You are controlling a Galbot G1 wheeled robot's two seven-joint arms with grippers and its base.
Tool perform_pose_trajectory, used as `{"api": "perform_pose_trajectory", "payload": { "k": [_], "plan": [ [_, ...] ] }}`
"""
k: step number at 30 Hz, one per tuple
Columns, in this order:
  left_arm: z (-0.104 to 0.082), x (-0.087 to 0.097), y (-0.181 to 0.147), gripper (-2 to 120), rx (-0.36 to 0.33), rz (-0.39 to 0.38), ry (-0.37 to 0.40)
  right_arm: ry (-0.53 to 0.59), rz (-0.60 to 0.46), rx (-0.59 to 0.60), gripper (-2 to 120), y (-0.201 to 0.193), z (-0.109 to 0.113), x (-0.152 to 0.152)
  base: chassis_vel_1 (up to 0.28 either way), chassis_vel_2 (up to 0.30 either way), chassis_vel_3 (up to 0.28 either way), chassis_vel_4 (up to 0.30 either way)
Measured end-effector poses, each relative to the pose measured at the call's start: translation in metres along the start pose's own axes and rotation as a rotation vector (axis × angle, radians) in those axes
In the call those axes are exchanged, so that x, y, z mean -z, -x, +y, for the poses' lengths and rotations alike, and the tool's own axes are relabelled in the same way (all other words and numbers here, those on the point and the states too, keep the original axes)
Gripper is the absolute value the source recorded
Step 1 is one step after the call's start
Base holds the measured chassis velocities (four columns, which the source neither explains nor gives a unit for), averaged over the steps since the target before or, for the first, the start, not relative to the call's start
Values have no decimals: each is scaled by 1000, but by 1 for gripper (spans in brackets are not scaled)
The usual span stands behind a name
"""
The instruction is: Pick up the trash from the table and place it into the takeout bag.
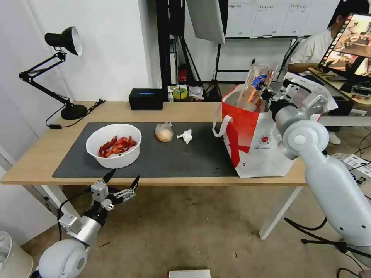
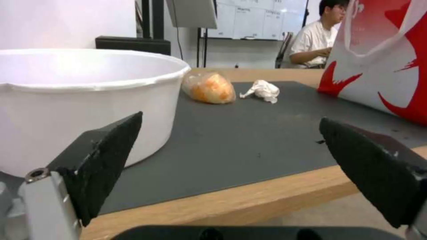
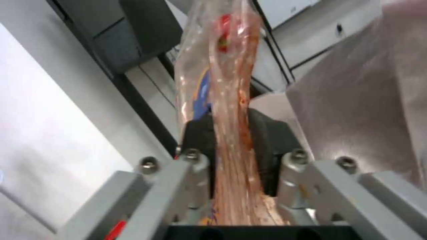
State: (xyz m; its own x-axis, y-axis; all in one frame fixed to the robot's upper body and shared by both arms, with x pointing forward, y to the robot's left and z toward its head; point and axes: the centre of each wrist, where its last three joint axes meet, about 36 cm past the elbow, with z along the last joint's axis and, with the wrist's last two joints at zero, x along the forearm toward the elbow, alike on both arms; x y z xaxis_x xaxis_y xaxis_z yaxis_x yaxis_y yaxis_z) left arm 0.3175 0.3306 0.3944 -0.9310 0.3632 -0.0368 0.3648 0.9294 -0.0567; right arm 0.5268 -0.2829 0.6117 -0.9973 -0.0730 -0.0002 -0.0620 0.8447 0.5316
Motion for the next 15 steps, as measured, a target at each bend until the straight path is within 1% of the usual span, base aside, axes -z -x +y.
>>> {"api": "perform_pose_trajectory", "payload": {
  "k": [1, 2, 3, 4, 6, 7, 9, 10, 12, 13, 14, 15],
  "plan": [
    [0, 0, 0, 100, -2, 2, 1, 7, 7, -3, 29, -1, -2, -2, 0, 0, 0, 0],
    [0, 0, 0, 100, -3, 3, 1, 10, 10, -5, 30, -1, -3, -3, 0, 0, 0, 0],
    [0, 0, 1, 100, -7, 5, 0, 14, 16, -9, 39, -2, -5, -5, 0, 0, 0, 0],
    [0, 0, 1, 100, -7, 5, 0, 14, 16, -9, 39, -2, -5, -5, 0, 0, 0, 0],
    [-1, -1, 1, 100, -10, 6, -1, 18, 21, -10, 45, -2, -6, -7, 0, 0, 0, 0],
    [-1, -1, 1, 100, -10, 6, -1, 18, 21, -10, 45, -2, -6, -7, 0, 0, 0, 0],
    [-1, 0, 3, 100, -13, 6, 1, 23, 26, -8, 59, -2, -6, -10, 0, 0, 0, 0],
    [-1, 0, 3, 100, -13, 6, 1, 23, 26, -8, 59, -2, -6, -10, 0, 0, 0, 0],
    [0, 0, 3, 100, -15, 6, 3, 26, 29, 3, 68, -3, -5, -10, 0, 0, 0, 0],
    [1, 2, 4, 100, -14, 5, 6, 36, 32, 21, 75, -4, -3, -10, 0, 0, 0, 0],
    [1, 2, 4, 100, -14, 5, 6, 36, 32, 21, 75, -4, -3, -10, 0, 0, 0, 0],
    [2, 2, 4, 100, -13, 4, 7, 40, 34, 29, 80, -4, -1, -9, 0, 0, 0, 0]
  ]
}}
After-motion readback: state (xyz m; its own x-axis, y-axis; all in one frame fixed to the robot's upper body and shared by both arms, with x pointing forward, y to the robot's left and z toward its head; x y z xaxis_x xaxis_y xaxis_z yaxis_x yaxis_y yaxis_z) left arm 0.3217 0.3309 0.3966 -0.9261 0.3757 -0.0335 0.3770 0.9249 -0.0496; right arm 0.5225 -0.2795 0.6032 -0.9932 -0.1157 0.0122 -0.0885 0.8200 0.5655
